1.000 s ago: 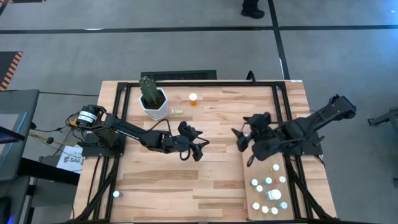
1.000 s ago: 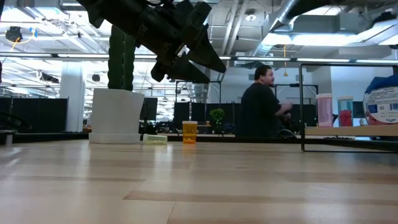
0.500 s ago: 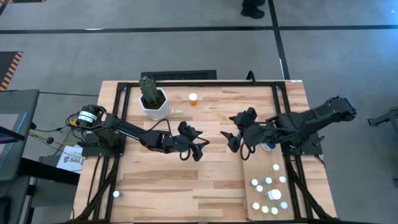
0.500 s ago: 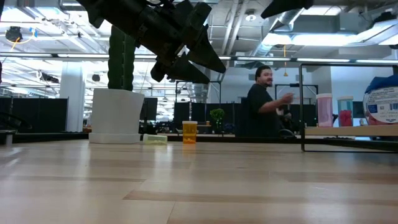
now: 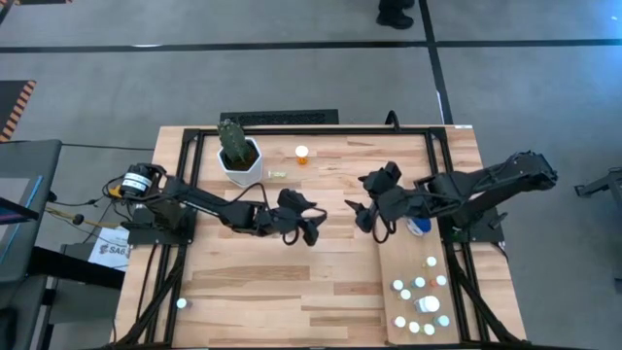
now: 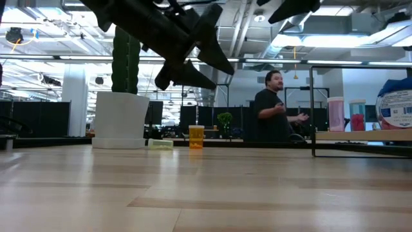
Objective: Pick and place medicine bottles onto shelf by color
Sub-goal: Put the blue pill bottle on the shelf
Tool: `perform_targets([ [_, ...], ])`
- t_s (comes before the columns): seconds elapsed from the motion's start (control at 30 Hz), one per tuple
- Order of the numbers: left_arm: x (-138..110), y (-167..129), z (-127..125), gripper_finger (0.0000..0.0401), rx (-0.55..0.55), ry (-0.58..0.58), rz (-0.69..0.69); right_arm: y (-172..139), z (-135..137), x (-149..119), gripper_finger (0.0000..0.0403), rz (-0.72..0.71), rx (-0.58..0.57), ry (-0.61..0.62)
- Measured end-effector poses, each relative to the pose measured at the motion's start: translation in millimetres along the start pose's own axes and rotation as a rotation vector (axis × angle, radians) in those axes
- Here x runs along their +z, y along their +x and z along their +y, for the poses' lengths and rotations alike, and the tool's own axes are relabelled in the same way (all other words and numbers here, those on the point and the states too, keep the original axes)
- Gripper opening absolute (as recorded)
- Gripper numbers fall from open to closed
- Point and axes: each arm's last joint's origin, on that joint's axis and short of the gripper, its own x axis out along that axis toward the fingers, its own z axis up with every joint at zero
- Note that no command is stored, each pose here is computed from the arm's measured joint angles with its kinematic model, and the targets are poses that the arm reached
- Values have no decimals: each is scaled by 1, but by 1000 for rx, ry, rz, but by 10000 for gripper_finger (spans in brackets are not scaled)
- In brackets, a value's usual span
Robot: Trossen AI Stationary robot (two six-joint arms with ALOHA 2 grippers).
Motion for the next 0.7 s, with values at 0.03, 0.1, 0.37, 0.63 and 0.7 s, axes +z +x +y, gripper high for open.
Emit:
perform_targets([
  [0.03, 1, 1, 2, 254, 13, -34, -5, 1, -1, 1, 368, 0, -6, 1],
  [0.1, 2, 3, 6, 254, 39, -127, 1, 3, -4, 1, 368, 6, -17, 2],
  [0.37, -13, 2, 22, 254, 175, -252, 147, 7, -12, 1, 368, 31, -59, -21],
  [0.63, -25, -2, 28, 254, 211, -319, 306, 11, -17, 3, 368, 37, -80, -48],
  [0.7, -25, -1, 27, 254, 186, -302, 316, 11, -18, 3, 368, 39, -85, -70],
])
